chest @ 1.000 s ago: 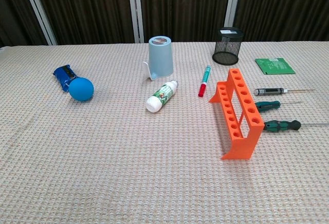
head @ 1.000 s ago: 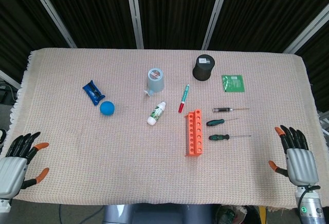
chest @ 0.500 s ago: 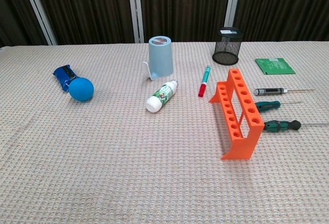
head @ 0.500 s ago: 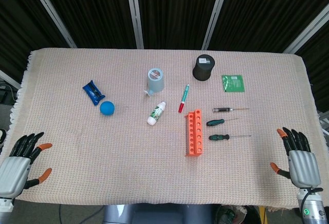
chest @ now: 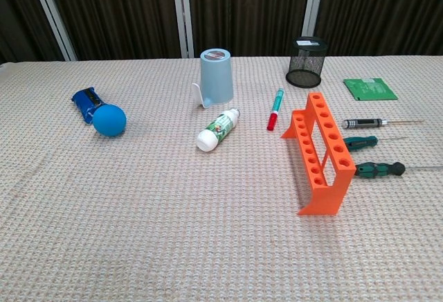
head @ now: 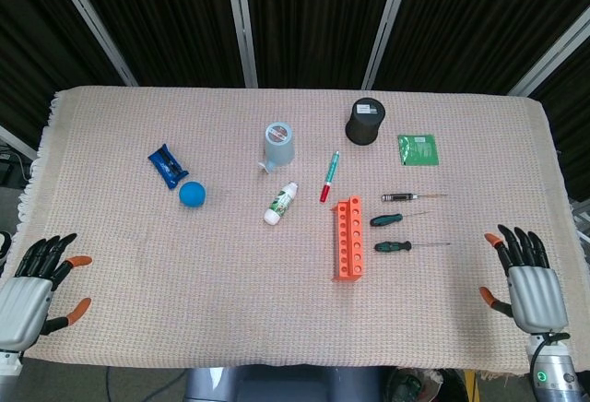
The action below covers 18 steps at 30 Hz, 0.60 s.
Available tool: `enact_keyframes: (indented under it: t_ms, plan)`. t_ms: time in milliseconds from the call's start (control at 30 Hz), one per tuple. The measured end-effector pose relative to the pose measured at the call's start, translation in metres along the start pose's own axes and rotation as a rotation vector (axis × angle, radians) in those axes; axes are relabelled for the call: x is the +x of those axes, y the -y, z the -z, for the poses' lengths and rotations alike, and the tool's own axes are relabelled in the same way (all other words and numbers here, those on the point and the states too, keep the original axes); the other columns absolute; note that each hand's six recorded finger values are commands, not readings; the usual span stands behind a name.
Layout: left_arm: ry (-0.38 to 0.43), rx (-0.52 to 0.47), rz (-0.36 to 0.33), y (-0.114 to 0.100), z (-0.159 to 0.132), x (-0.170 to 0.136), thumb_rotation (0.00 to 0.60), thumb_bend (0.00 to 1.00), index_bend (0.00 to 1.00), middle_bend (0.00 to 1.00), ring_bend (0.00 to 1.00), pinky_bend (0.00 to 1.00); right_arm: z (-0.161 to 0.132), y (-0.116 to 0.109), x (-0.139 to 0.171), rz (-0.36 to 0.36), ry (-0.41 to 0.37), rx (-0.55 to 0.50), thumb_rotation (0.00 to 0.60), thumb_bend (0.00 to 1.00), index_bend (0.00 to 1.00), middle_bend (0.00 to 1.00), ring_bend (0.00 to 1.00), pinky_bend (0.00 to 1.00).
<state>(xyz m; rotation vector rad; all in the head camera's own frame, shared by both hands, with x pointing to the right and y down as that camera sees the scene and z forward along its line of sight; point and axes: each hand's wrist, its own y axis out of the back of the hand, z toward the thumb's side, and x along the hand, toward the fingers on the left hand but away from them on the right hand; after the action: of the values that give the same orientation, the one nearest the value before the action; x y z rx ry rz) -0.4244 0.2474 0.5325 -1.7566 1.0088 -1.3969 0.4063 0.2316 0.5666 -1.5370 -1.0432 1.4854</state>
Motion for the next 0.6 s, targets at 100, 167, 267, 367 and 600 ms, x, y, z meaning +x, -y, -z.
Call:
enact_keyframes:
  t_ms: [100,167,267,367,600]
  plan:
    - [0.006,0.004,-0.002,0.000,-0.002,0.003,0.600,0.26,0.30,0.04,0.00,0.00,-0.009,-0.003,-0.010,0.007,-0.036,0.042,0.600,0.17,0.23,0.08,0.00,0.00]
    - [0.013,0.005,-0.001,0.000,-0.004,0.006,0.600,0.26,0.30,0.04,0.00,0.00,-0.018,-0.004,-0.019,0.003,-0.065,0.060,0.600,0.17,0.26,0.09,0.00,0.00]
    - [0.032,0.007,0.000,-0.001,-0.009,0.012,0.600,0.26,0.30,0.04,0.00,0.00,-0.033,-0.002,-0.034,-0.013,-0.117,0.086,0.600,0.19,0.29,0.09,0.00,0.00]
    - [0.037,0.006,-0.001,-0.002,-0.011,0.015,0.600,0.26,0.30,0.04,0.00,0.00,-0.049,0.001,-0.051,-0.035,-0.165,0.121,0.600,0.20,0.32,0.09,0.00,0.00]
    - [0.043,0.010,0.004,-0.002,-0.011,0.020,0.600,0.26,0.31,0.04,0.00,0.00,-0.080,0.016,-0.075,-0.104,-0.233,0.196,0.600,0.20,0.33,0.09,0.00,0.00]
